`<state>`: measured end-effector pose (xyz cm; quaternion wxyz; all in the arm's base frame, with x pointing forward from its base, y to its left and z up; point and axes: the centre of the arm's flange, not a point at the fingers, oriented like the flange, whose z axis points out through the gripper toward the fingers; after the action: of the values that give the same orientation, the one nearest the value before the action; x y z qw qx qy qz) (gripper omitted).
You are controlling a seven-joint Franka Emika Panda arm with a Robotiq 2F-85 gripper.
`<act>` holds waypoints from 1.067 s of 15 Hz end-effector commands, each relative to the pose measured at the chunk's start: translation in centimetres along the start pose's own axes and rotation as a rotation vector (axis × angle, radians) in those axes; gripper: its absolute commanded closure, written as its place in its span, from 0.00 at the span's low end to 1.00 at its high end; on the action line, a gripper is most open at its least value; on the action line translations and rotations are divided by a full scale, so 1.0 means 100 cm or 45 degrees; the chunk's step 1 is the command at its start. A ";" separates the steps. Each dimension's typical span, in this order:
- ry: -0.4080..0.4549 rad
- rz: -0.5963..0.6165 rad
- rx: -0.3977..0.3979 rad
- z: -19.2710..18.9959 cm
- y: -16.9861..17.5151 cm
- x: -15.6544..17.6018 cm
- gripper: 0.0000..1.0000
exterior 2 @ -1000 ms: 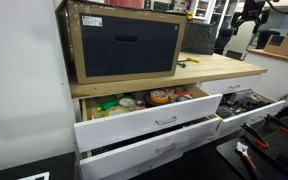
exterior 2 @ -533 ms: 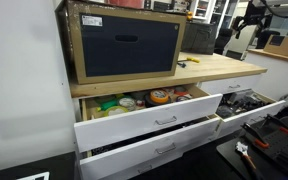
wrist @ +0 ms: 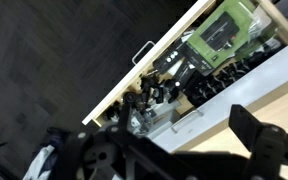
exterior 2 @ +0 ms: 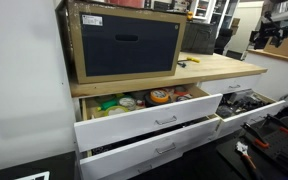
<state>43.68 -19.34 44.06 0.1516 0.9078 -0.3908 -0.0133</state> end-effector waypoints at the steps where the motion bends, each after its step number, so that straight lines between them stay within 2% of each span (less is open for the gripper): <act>1: -0.078 0.101 -0.061 0.043 0.013 0.086 0.00; 3: -0.078 0.130 -0.074 0.063 0.003 0.105 0.00; 4: -0.072 0.130 -0.076 0.073 -0.018 0.105 0.00; 8: -0.066 0.102 -0.024 0.097 -0.096 0.090 0.00; 11: -0.049 0.065 0.035 0.095 -0.135 0.075 0.00; 12: -0.041 0.053 0.046 0.094 -0.143 0.072 0.00; 16: -0.060 -0.017 0.036 0.091 -0.130 0.059 0.00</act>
<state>56.84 -17.18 31.31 0.1359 0.9064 -0.3991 -0.0265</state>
